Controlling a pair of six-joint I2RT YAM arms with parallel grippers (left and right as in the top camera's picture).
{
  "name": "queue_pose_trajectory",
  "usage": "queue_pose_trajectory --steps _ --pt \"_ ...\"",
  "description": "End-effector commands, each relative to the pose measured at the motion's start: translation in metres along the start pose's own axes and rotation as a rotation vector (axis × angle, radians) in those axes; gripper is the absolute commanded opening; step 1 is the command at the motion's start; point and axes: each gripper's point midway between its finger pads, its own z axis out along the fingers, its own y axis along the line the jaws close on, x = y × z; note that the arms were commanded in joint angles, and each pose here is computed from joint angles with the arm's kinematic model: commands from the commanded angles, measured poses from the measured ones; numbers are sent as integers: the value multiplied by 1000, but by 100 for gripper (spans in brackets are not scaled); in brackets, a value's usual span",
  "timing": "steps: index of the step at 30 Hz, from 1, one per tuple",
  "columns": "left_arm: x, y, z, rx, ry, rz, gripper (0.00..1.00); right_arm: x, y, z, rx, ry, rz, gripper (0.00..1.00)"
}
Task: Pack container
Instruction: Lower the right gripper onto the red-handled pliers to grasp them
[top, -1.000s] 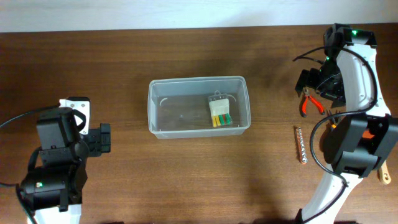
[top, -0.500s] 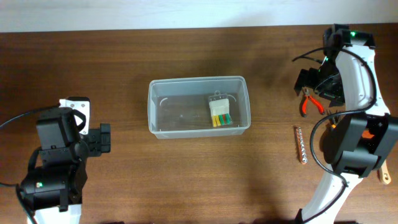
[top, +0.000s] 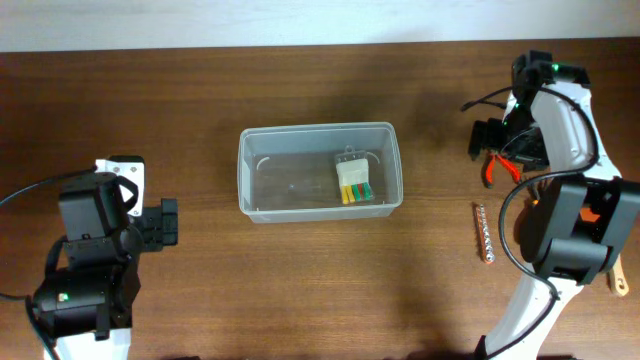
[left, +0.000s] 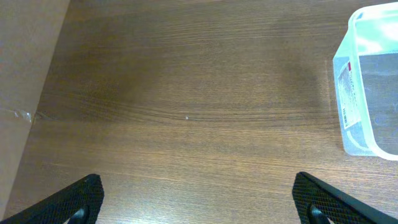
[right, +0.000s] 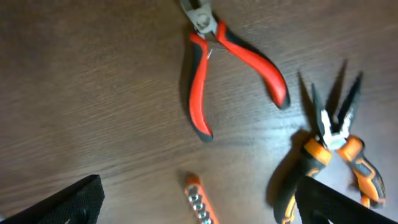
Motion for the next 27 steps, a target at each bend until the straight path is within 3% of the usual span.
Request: queue_pose_trajectory --steps 1,17,27 --pt "-5 5 -4 -17 -15 -19 99 7 2 14 2 32 -52 99" --pt "-4 4 1 -14 0 -16 99 -3 3 24 1 -15 -71 99" --pt "-4 4 1 -13 2 -16 99 18 2 51 6 47 -75 99"
